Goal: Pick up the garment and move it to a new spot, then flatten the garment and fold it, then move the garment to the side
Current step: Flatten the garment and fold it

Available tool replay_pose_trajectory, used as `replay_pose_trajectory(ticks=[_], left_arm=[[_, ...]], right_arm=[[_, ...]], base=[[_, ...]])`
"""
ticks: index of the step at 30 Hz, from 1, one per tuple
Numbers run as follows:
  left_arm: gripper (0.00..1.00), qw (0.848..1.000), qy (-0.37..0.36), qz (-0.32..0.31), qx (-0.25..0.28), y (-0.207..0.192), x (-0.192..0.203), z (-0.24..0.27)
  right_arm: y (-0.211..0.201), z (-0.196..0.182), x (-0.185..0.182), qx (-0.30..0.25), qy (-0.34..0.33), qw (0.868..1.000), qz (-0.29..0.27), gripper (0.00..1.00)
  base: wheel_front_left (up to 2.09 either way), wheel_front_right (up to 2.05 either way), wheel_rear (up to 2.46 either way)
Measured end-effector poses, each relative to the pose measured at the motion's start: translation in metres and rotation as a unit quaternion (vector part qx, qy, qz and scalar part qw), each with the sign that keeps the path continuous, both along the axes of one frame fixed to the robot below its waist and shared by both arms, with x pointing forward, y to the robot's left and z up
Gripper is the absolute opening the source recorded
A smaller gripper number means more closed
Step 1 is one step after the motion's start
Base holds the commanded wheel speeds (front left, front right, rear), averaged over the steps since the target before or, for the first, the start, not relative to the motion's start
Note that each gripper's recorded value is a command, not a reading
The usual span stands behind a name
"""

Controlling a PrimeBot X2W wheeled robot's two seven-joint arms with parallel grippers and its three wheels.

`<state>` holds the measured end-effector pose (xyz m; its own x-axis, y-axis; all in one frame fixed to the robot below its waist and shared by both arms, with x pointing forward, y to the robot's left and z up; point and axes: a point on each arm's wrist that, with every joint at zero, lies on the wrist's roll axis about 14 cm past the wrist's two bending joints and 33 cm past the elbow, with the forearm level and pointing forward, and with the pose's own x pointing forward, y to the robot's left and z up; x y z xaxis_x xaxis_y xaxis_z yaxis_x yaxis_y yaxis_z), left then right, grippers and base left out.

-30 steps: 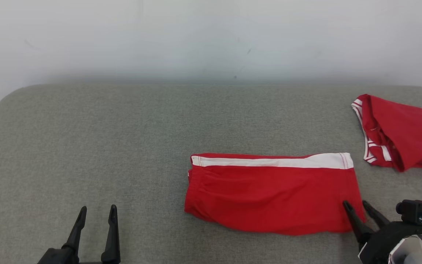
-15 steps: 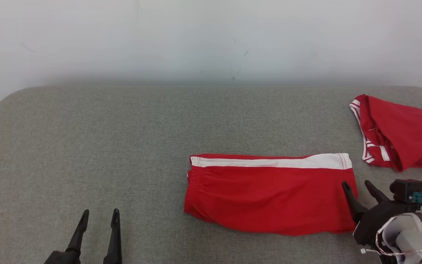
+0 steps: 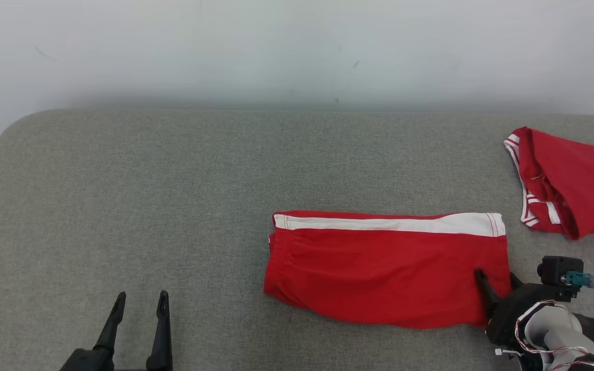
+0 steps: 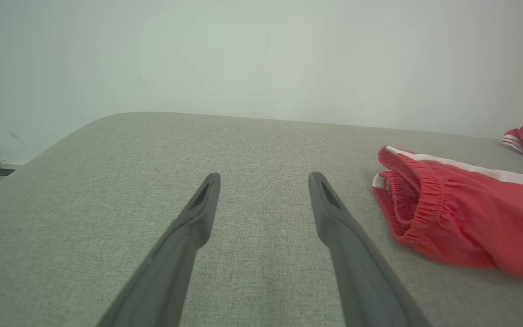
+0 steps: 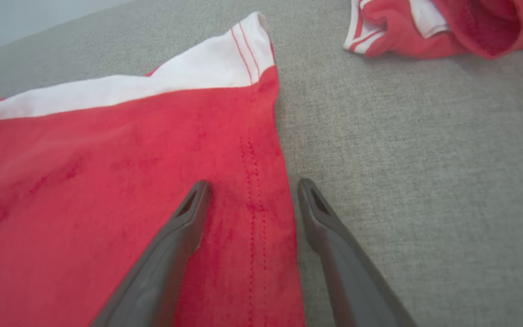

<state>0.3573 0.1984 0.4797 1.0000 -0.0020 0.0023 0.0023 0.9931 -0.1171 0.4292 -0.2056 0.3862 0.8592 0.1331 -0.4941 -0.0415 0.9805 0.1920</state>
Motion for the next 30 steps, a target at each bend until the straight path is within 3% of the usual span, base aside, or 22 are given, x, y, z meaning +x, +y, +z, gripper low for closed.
replay_pose_trajectory(ticks=[5,7,8,15,23,30], left_arm=[[1.00,1.000,0.002,-0.001,0.000,0.000,0.003,-0.001],[1.00,1.000,0.003,-0.001,0.000,0.000,0.003,-0.002],[1.00,1.000,0.004,0.000,0.000,0.000,0.003,-0.002],[1.00,1.000,0.001,0.001,-0.002,0.000,0.001,0.000],[1.00,1.000,-0.002,-0.002,-0.003,-0.003,0.003,0.001],[1.00,1.000,-0.005,0.002,0.000,0.001,0.001,0.003]], right_arm=[[0.005,-0.004,0.003,0.014,0.018,1.000,-0.008,0.99],[0.007,-0.004,0.005,0.015,0.021,1.000,-0.004,0.25],[0.008,-0.004,0.005,0.017,0.022,1.000,-0.005,0.00],[-0.003,-0.002,0.001,0.013,0.022,1.000,-0.011,0.00],[-0.059,0.006,-0.007,-0.028,0.017,0.998,-0.047,0.00],[-0.048,0.022,-0.003,-0.016,-0.019,0.999,-0.030,0.00]], base=[[0.00,0.00,0.00],[0.00,0.00,0.00],[0.00,0.00,0.00],[0.00,0.00,0.00],[0.00,0.00,0.00],[0.00,0.00,0.00]])
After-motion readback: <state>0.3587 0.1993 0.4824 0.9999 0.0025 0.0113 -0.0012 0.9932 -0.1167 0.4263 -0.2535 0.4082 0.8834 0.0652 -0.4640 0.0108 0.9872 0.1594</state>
